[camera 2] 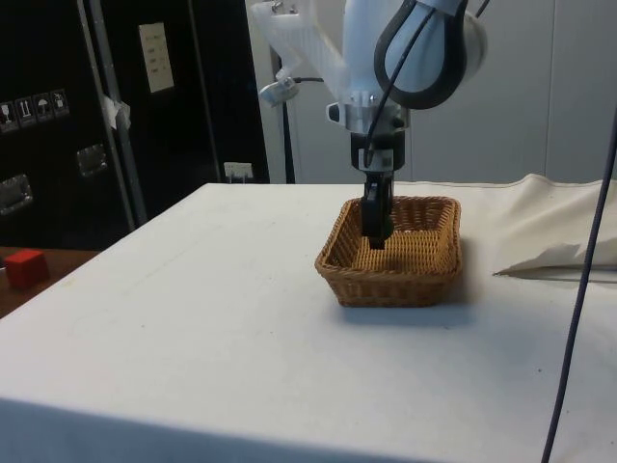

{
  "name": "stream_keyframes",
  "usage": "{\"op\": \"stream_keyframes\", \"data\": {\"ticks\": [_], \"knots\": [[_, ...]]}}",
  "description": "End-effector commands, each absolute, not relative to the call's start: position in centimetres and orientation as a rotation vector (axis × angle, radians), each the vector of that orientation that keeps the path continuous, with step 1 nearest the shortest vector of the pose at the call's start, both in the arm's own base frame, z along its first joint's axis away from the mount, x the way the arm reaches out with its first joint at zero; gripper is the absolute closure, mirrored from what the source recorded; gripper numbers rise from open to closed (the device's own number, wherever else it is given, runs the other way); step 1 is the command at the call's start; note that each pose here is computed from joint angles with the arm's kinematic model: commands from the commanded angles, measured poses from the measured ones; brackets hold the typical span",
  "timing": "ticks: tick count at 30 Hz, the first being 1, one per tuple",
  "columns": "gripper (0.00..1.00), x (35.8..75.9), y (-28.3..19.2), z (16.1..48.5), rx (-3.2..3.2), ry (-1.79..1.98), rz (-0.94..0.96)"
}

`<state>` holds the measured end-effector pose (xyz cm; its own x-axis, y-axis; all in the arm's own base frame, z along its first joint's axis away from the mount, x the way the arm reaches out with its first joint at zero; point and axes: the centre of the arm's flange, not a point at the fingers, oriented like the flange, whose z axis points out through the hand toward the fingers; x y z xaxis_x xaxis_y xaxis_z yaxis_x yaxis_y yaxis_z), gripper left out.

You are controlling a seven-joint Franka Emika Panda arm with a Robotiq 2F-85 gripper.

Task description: Pick up the ball and place it into the basket.

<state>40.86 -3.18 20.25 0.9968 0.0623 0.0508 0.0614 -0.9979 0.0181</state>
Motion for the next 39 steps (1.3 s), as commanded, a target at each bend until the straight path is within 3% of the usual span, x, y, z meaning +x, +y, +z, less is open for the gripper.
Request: {"op": "stream_keyframes", "data": {"ticks": [1,3,5,6,11,12,15,25,39], "knots": [[1.00,40.8,-3.2,20.4,3.128,0.097,0.080],[1.00,40.7,-3.3,20.4,3.130,0.092,0.079],[0.87,40.8,-3.3,20.2,3.123,0.092,0.079],[0.87,40.7,-3.3,20.4,3.131,0.092,0.079],[0.40,40.8,-3.4,20.5,3.132,0.093,0.080],[0.23,40.8,-3.4,20.5,3.132,0.093,0.080],[0.01,40.8,-3.4,20.5,3.133,0.093,0.080],[0.00,41.0,-3.3,20.8,3.129,0.087,0.096],[0.00,41.7,-2.3,24.7,3.175,0.036,0.131]]}}
